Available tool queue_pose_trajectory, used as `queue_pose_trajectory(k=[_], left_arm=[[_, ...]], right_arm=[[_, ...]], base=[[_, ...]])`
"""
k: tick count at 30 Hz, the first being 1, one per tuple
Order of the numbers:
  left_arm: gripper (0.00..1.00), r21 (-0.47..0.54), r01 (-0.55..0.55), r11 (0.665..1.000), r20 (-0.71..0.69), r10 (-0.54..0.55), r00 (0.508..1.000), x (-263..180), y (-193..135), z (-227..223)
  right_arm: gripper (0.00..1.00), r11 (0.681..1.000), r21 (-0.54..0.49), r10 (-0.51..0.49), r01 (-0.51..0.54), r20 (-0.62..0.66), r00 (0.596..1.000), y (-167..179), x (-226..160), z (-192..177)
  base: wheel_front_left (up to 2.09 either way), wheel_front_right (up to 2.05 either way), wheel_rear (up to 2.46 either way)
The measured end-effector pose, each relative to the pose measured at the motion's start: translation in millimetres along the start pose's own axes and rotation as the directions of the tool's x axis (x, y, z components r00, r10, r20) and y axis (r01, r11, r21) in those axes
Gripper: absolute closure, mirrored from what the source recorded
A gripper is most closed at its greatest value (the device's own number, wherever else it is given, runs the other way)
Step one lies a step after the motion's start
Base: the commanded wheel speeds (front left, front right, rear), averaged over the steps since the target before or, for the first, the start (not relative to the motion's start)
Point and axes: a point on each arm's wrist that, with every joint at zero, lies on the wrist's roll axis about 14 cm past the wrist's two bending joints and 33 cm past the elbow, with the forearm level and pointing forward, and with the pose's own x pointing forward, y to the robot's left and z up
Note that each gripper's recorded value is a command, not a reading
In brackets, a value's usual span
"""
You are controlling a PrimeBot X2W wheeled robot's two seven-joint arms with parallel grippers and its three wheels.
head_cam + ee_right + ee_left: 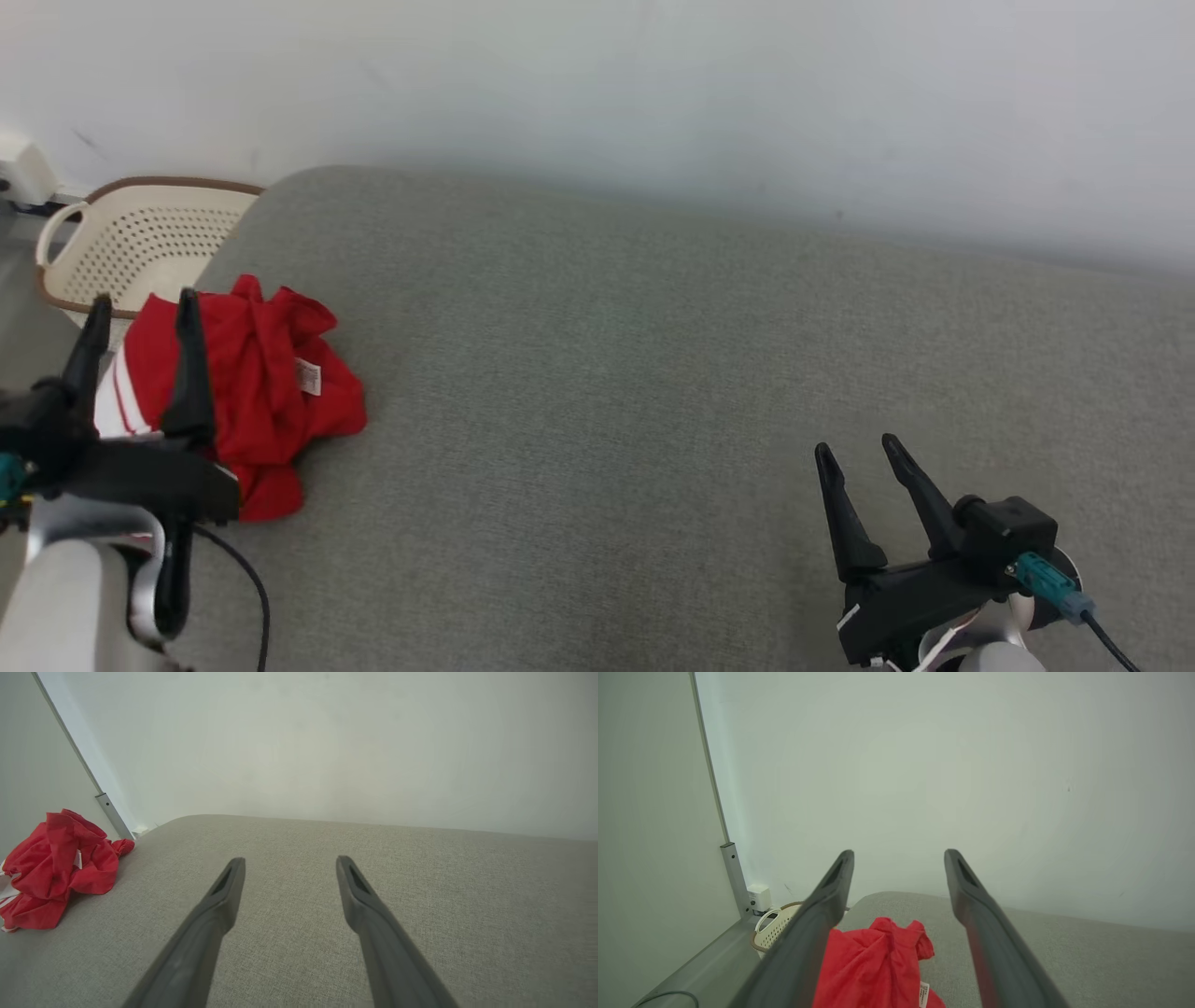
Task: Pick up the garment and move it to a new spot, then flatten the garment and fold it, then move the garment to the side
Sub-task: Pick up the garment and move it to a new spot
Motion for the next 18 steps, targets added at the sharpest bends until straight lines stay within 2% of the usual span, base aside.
queue_pose_trajectory(k=[5,8,14,18], left_arm=[[0.00,-0.011,0.056,0.998,-0.086,-0.056,0.995,38,-20,-25],[0.00,-0.018,0.098,0.995,-0.188,-0.100,0.977,58,-34,-56],[0.00,-0.030,0.146,0.989,-0.340,-0.148,0.929,72,-58,-110],[0.00,0.024,0.150,0.988,-0.435,-0.125,0.892,74,-57,-146]], right_arm=[[0.00,0.998,0.004,-0.065,0.065,0.004,0.998,-27,-4,-2],[0.00,0.992,0.009,-0.122,0.122,-0.005,0.992,-46,-12,-8],[0.00,0.981,0.019,-0.190,0.191,-0.031,0.981,-70,-23,-20],[0.00,0.976,0.021,-0.215,0.216,-0.029,0.976,-80,-24,-21]], base=[[0.00,0.00,0.00],[0.00,0.00,0.00],[0.00,0.00,0.00],[0.00,0.00,0.00]])
